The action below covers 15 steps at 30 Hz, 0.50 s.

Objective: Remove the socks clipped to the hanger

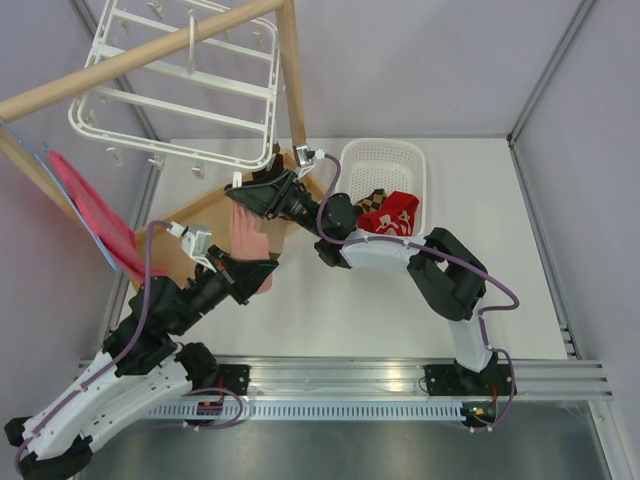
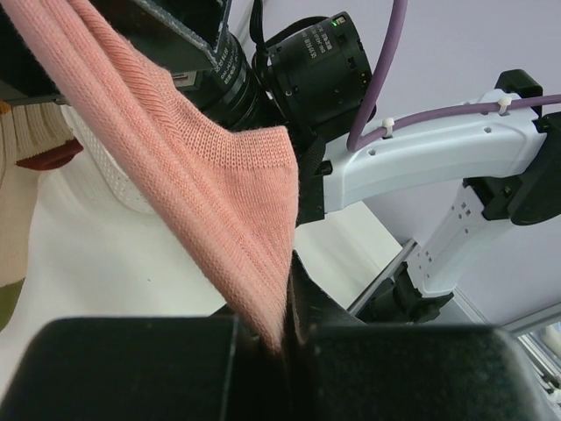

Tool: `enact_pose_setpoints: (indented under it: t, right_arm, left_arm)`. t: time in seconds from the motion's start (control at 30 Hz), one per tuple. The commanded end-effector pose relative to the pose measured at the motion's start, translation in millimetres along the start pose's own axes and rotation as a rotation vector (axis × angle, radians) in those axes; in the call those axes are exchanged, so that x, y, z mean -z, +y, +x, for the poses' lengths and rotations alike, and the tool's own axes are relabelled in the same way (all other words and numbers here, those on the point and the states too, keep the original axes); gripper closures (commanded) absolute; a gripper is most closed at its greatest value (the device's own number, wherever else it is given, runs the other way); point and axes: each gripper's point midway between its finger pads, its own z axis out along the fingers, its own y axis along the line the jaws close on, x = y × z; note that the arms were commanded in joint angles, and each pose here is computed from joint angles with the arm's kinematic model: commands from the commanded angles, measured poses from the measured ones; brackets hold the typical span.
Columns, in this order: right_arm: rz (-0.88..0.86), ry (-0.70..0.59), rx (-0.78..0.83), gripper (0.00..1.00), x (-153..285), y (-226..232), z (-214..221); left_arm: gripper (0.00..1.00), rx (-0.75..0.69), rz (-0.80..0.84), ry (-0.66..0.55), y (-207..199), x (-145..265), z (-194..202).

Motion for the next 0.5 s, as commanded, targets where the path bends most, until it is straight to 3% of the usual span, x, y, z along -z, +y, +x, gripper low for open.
enact_pose_setpoints:
  t: [0.0, 0.47]
  right_arm:
    - [-0.426, -0.206, 0.115, 0.27, 12.5, 106.7, -51.5]
    - [-0.462, -0.232, 0.15, 0.28, 11.4, 125.4, -67.3]
  left_arm:
    - [0.98, 0.047, 0.044, -0.005, -12.6, 6.0, -5.9]
    - [0.98, 0.048, 0.033, -0.005, -9.7, 6.9, -4.2]
